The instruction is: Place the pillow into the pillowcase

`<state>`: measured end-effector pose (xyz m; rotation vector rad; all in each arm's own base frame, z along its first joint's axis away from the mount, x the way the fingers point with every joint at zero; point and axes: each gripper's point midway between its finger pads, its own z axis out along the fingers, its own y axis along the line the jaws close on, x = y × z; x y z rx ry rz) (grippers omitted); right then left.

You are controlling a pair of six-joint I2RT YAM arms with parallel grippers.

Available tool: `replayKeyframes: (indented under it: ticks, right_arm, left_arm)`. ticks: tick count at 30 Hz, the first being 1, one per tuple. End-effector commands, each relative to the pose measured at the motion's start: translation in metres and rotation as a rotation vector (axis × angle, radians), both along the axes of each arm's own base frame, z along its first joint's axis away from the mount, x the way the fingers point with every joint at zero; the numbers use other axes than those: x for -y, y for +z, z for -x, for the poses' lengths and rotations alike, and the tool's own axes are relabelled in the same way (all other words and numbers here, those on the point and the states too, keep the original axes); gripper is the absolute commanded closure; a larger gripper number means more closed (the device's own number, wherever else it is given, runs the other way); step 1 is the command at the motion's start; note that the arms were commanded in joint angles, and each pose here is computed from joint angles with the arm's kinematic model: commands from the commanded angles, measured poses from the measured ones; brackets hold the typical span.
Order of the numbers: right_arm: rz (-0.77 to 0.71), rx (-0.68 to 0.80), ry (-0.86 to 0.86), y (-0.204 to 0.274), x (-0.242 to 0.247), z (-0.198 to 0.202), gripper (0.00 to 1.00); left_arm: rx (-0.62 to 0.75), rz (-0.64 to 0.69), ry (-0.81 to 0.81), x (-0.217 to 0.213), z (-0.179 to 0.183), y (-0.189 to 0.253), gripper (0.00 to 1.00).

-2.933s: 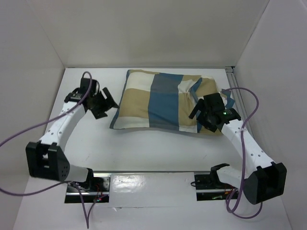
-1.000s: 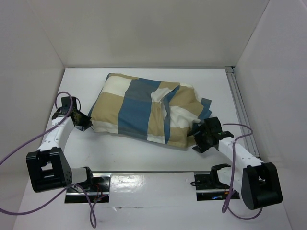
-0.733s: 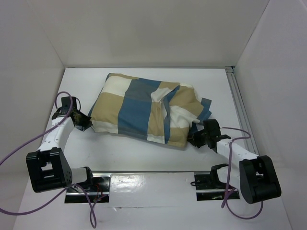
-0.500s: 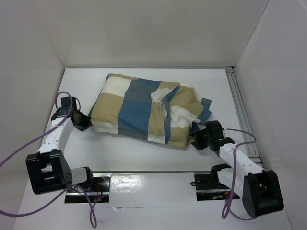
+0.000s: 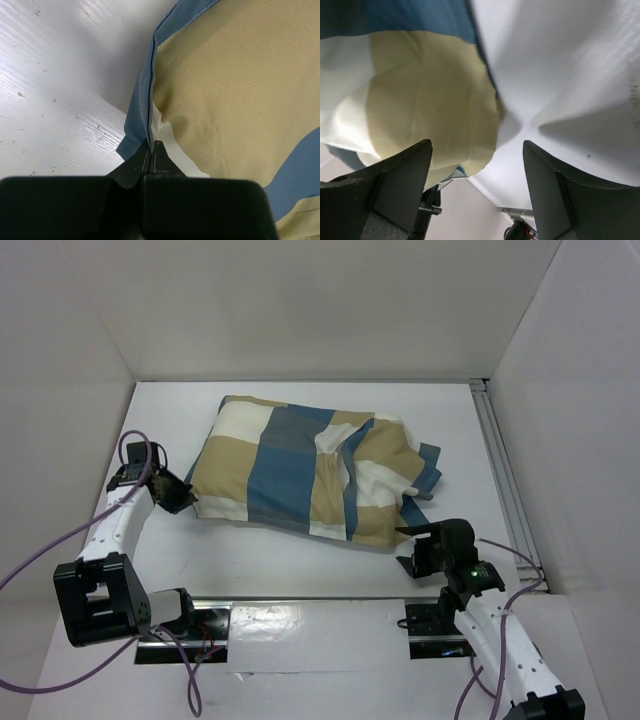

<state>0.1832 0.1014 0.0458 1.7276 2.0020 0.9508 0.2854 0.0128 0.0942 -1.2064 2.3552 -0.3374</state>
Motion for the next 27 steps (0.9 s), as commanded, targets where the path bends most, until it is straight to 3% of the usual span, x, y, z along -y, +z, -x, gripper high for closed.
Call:
replayKeyframes:
  ticks: [1, 14, 18, 20, 21, 22, 23, 26, 27]
  right_arm:
    - [-0.061, -0.044, -0.034, -0.006, -0.004, 0.000, 0.18]
    - [-0.204, -0.051, -0.092, -0.029, -0.016, -0.021, 0.19]
    - [-0.196, -0.032, -0.133, -0.024, -0.011, -0.032, 0.39]
    - [-0.194, 0.000, -0.173, -0.018, -0.006, -0.038, 0.62]
    - [-0.201, 0.029, -0.211, -0.015, -0.001, -0.042, 0.83]
    - [-0.191, 0.044, -0.225, -0.013, 0.002, -0.043, 0.83]
    - [-0.190, 0.053, -0.244, -0.011, 0.005, -0.045, 1.00]
    - [-0.123, 0.115, -0.287, 0.015, 0.019, -0.052, 1.00]
    - [-0.093, 0.195, -0.277, 0.046, 0.022, -0.061, 1.00]
  left_arm:
    - [0.083, 0.000, -0.051, 0.004, -0.017, 0.026, 1.00]
    - [0.097, 0.027, -0.060, 0.009, -0.019, 0.029, 1.00]
    - [0.098, 0.027, -0.060, 0.009, -0.019, 0.027, 1.00]
    - [0.100, 0.034, -0.064, 0.011, -0.019, 0.027, 1.00]
    - [0.109, 0.032, -0.065, 0.011, -0.019, 0.030, 1.00]
    - [0.109, 0.032, -0.065, 0.011, -0.019, 0.030, 1.00]
    - [0.109, 0.032, -0.065, 0.011, -0.019, 0.030, 1.00]
    - [0.109, 0.032, -0.065, 0.011, -0.019, 0.032, 1.00]
    - [0.126, 0.040, -0.073, 0.012, -0.023, 0.038, 1.00]
